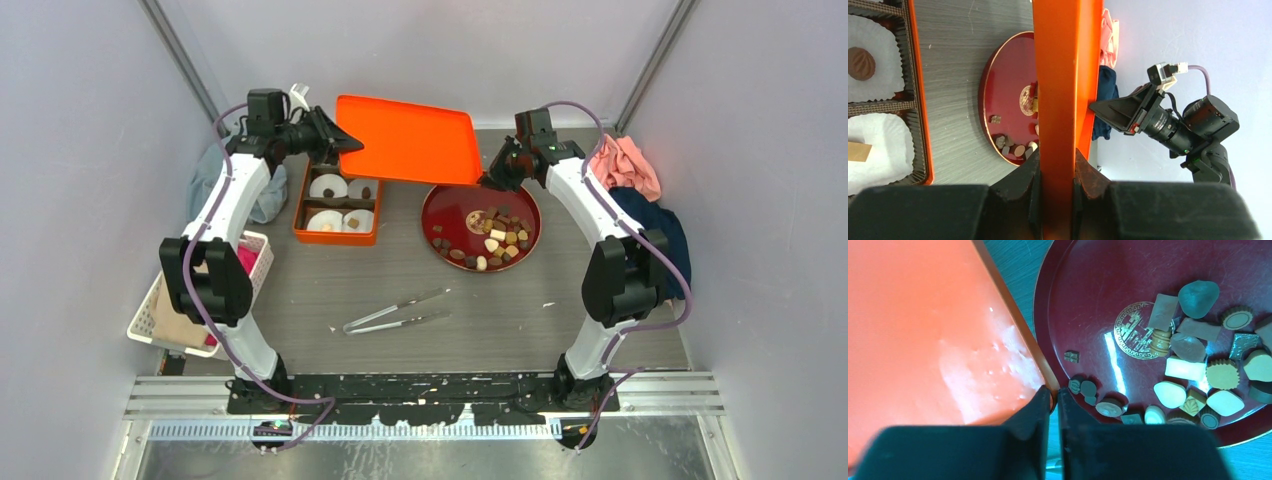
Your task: Pack the chocolate
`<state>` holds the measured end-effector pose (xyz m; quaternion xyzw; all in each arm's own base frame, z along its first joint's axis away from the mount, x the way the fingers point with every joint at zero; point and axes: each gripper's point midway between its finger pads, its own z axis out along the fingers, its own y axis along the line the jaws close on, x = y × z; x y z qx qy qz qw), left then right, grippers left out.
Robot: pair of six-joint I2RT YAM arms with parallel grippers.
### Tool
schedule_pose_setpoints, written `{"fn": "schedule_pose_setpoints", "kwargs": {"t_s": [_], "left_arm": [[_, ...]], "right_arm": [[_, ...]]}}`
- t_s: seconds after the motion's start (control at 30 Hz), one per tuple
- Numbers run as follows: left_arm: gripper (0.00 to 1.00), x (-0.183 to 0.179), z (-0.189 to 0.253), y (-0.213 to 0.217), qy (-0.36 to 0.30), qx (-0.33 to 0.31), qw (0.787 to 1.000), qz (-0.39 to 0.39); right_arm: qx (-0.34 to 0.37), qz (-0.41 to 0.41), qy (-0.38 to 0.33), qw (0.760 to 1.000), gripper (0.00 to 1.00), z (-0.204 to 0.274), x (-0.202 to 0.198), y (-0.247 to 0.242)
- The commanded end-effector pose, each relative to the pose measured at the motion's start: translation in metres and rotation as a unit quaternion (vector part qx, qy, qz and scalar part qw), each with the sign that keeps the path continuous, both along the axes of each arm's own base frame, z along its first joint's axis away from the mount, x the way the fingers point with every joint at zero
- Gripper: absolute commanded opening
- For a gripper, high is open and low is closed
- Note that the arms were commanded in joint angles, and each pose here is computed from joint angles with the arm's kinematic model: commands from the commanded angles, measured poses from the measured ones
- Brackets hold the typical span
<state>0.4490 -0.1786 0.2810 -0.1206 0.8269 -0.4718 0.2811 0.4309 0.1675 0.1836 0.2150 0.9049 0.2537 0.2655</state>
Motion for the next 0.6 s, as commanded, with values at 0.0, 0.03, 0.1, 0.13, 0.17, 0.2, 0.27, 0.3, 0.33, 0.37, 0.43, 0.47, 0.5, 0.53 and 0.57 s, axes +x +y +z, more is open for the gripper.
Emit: {"fn": "schedule_pose_setpoints", "kwargs": {"t_s": [0.0, 0.03, 0.1, 0.13, 0.17, 0.2, 0.27, 0.3, 0.33, 0.37, 0.43, 0.47, 0.5, 0.53, 0.57], "left_arm": [[0.0, -0.003, 0.041, -0.005, -0.059, -0.029, 0.998, -0.018], [0.0, -0.002, 0.039, -0.005, -0.058, -0.029, 0.998, -0.02], [0.0, -0.002, 0.038, -0.004, -0.061, -0.024, 0.998, -0.025], [0.0, -0.003, 0.038, -0.002, -0.064, -0.015, 0.998, -0.026], [0.0, -0.003, 0.039, 0.001, -0.07, -0.003, 0.997, -0.027], [0.0, -0.003, 0.039, 0.005, -0.083, 0.02, 0.996, -0.03], [0.0, -0.001, 0.046, 0.015, -0.113, 0.069, 0.991, -0.024], [0.0, 0.001, 0.057, 0.02, -0.139, 0.093, 0.986, -0.023], [0.0, 0.002, 0.065, 0.025, -0.159, 0.116, 0.98, -0.019], [0.0, 0.003, 0.073, 0.031, -0.18, 0.139, 0.974, -0.015], [0.0, 0.006, 0.088, 0.042, -0.217, 0.184, 0.959, -0.003], [0.0, 0.008, 0.095, 0.048, -0.235, 0.207, 0.95, 0.003], [0.0, 0.01, 0.101, 0.054, -0.251, 0.23, 0.94, 0.011], [0.0, 0.012, 0.107, 0.061, -0.265, 0.251, 0.931, 0.021], [0.0, 0.015, 0.111, 0.067, -0.279, 0.272, 0.92, 0.028]], "right_arm": [[0.038, 0.023, -0.029, 0.999, 0.4, 0.03, 0.003, 0.018], [0.032, 0.024, -0.027, 0.999, 0.58, 0.029, 0.003, 0.017], [0.019, 0.02, -0.03, 0.999, 0.79, 0.035, 0.003, 0.012], [0.011, 0.017, -0.034, 0.999, 0.85, 0.04, 0.003, 0.009], [0.001, 0.014, -0.039, 0.999, 0.89, 0.045, 0.004, 0.005], [-0.009, 0.012, -0.046, 0.999, 0.91, 0.052, 0.004, 0.002], [-0.034, 0.0, -0.055, 0.998, 0.93, 0.065, 0.004, -0.011], [-0.041, -0.006, -0.063, 0.997, 0.93, 0.072, 0.005, -0.017], [-0.045, -0.013, -0.068, 0.997, 0.93, 0.078, 0.006, -0.023], [-0.045, -0.021, -0.074, 0.996, 0.93, 0.085, 0.006, -0.029], [-0.046, -0.035, -0.081, 0.995, 0.93, 0.095, 0.007, -0.041], [-0.047, -0.042, -0.086, 0.994, 0.93, 0.099, 0.007, -0.046], [-0.048, -0.047, -0.087, 0.994, 0.93, 0.101, 0.007, -0.051], [-0.05, -0.05, -0.089, 0.993, 0.93, 0.103, 0.006, -0.054], [-0.052, -0.053, -0.09, 0.993, 0.92, 0.104, 0.006, -0.056]]}}
